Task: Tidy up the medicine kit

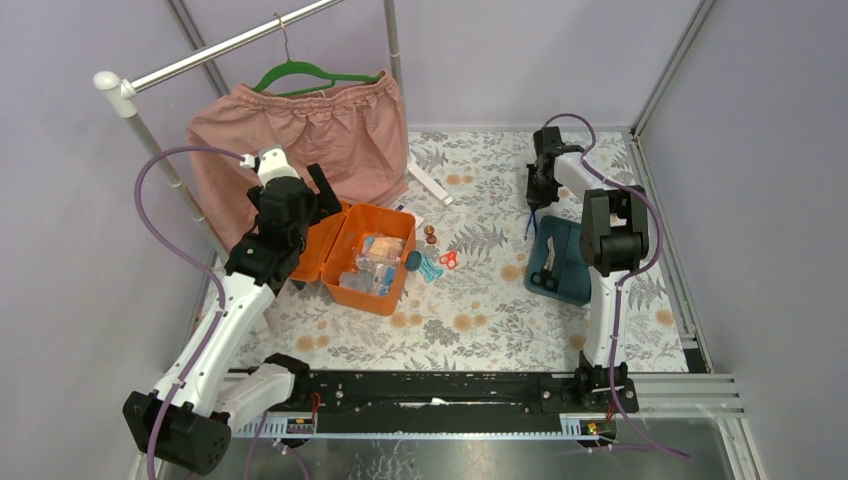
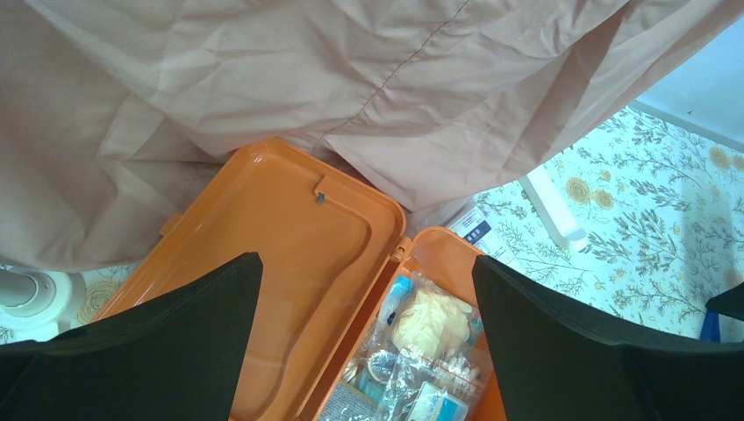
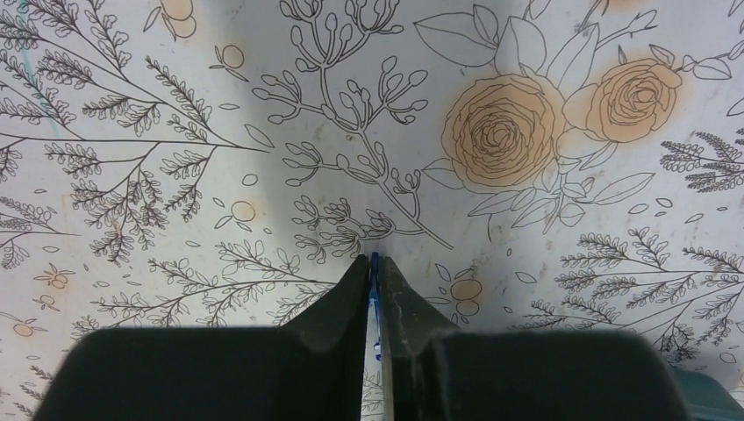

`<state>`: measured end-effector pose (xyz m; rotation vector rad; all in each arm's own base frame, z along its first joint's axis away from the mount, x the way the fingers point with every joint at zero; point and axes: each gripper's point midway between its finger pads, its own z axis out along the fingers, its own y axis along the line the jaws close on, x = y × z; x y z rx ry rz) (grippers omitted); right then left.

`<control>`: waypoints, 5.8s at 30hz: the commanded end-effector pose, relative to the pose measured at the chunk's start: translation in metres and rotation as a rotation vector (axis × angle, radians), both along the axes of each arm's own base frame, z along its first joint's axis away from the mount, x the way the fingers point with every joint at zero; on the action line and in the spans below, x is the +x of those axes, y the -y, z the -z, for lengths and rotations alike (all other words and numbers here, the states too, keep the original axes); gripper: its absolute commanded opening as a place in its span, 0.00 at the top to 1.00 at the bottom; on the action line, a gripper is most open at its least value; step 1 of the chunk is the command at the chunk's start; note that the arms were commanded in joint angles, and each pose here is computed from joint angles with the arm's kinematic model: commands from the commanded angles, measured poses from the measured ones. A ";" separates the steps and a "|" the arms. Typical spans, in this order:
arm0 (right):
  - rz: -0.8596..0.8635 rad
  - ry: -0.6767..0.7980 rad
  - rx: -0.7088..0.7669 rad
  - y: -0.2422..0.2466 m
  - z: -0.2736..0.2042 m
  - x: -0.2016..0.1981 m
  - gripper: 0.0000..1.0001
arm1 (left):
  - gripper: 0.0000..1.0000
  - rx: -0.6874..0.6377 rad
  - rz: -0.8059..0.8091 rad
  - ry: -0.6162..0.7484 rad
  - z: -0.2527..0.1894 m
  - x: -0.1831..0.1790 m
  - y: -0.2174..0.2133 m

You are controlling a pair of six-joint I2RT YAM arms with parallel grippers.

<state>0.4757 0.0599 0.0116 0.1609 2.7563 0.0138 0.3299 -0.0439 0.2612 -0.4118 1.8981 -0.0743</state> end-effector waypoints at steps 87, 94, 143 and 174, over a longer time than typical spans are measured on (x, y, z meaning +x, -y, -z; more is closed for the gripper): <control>-0.109 0.152 0.263 -0.220 -0.073 -0.130 0.58 | 0.01 -0.003 0.010 0.039 -0.007 0.001 0.005; -0.111 0.109 0.164 -0.237 -0.035 -0.126 0.52 | 0.01 -0.003 0.009 0.048 -0.009 -0.001 0.005; -0.259 -0.057 -0.013 -0.169 0.009 -0.162 0.49 | 0.01 0.002 0.011 0.049 -0.010 -0.002 0.006; -0.260 0.000 -0.002 -0.167 -0.011 -0.139 0.83 | 0.01 0.002 0.011 0.044 -0.008 -0.002 0.006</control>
